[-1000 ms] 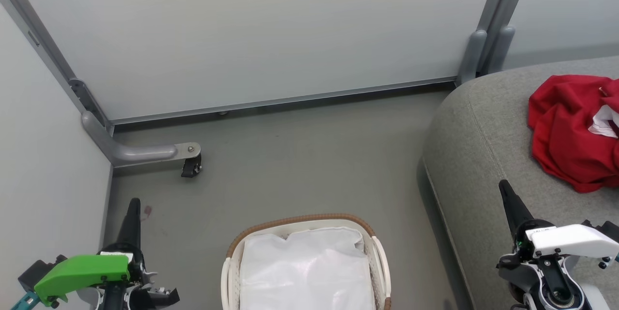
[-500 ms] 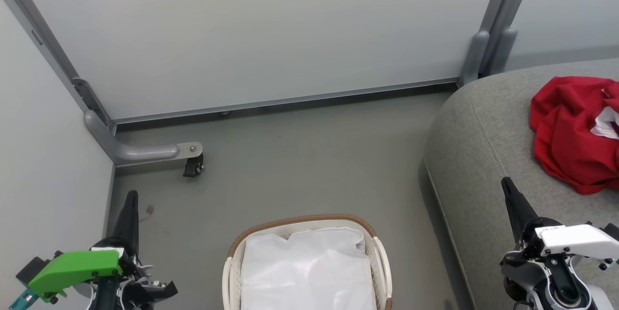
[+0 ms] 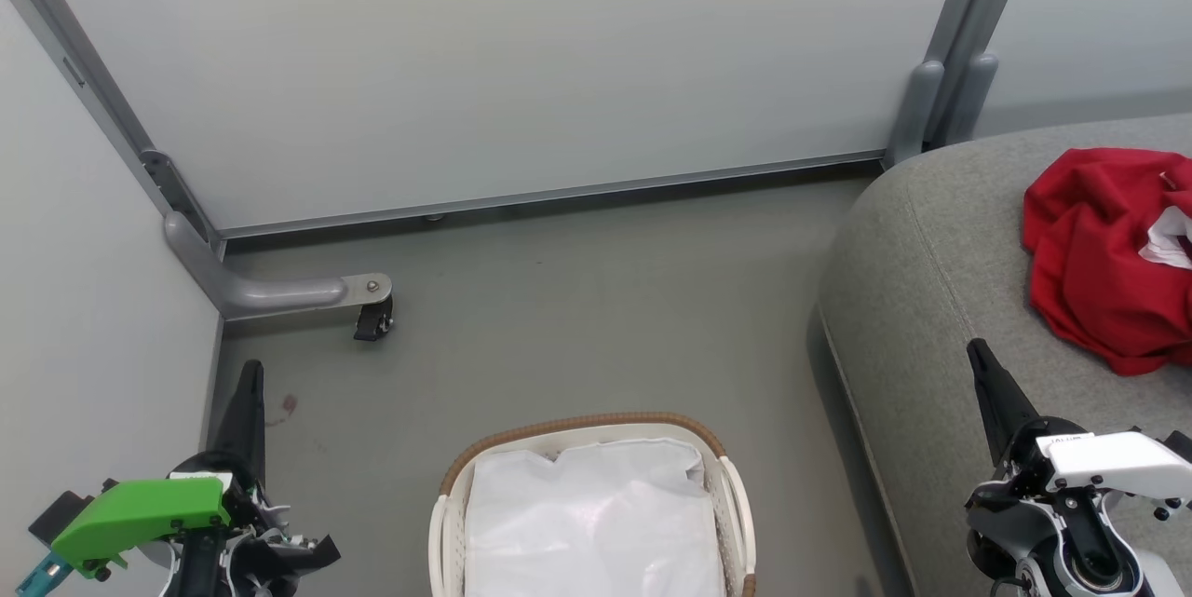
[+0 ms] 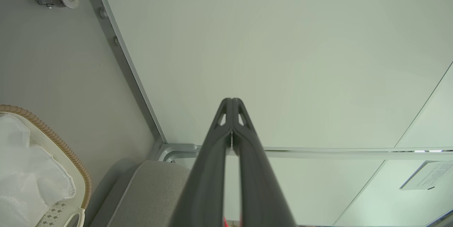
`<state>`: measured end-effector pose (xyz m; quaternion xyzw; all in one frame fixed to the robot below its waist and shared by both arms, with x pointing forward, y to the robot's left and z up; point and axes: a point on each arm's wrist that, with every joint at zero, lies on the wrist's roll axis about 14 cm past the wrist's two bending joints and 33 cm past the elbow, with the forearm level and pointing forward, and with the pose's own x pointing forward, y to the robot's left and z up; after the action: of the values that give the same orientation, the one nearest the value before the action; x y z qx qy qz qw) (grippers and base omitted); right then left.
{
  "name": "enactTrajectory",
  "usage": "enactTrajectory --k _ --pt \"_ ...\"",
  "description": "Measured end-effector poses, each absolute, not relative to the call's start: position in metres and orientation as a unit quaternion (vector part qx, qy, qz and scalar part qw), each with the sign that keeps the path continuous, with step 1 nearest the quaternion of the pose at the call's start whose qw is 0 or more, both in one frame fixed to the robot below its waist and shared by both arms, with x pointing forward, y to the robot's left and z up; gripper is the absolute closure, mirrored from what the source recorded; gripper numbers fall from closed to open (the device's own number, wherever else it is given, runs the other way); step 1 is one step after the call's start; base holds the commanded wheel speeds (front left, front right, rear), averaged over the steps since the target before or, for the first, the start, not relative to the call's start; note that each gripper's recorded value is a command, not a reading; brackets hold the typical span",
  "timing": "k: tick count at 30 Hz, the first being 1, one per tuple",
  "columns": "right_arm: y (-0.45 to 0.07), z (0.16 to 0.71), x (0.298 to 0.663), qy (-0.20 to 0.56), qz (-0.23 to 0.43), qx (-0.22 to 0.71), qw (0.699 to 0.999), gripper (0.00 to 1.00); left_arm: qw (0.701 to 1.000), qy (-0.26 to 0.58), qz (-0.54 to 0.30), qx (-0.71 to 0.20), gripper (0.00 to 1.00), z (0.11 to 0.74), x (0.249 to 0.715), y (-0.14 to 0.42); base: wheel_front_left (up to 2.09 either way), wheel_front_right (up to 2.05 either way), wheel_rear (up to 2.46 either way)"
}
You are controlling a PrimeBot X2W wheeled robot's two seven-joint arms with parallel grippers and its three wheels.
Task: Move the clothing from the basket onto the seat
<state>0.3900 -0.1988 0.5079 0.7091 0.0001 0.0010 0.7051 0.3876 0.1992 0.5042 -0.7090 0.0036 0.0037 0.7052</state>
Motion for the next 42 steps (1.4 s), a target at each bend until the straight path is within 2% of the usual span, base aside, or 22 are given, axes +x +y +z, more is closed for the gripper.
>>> enactTrajectory --k 42 --pt "-0.1988 0.5079 0.39 0.0 0.001 0.709 0.705 1.0 0.705 0.003 0.003 -0.709 1.0 0.5045 0.3877 0.1992 0.0 0.0 0.0"
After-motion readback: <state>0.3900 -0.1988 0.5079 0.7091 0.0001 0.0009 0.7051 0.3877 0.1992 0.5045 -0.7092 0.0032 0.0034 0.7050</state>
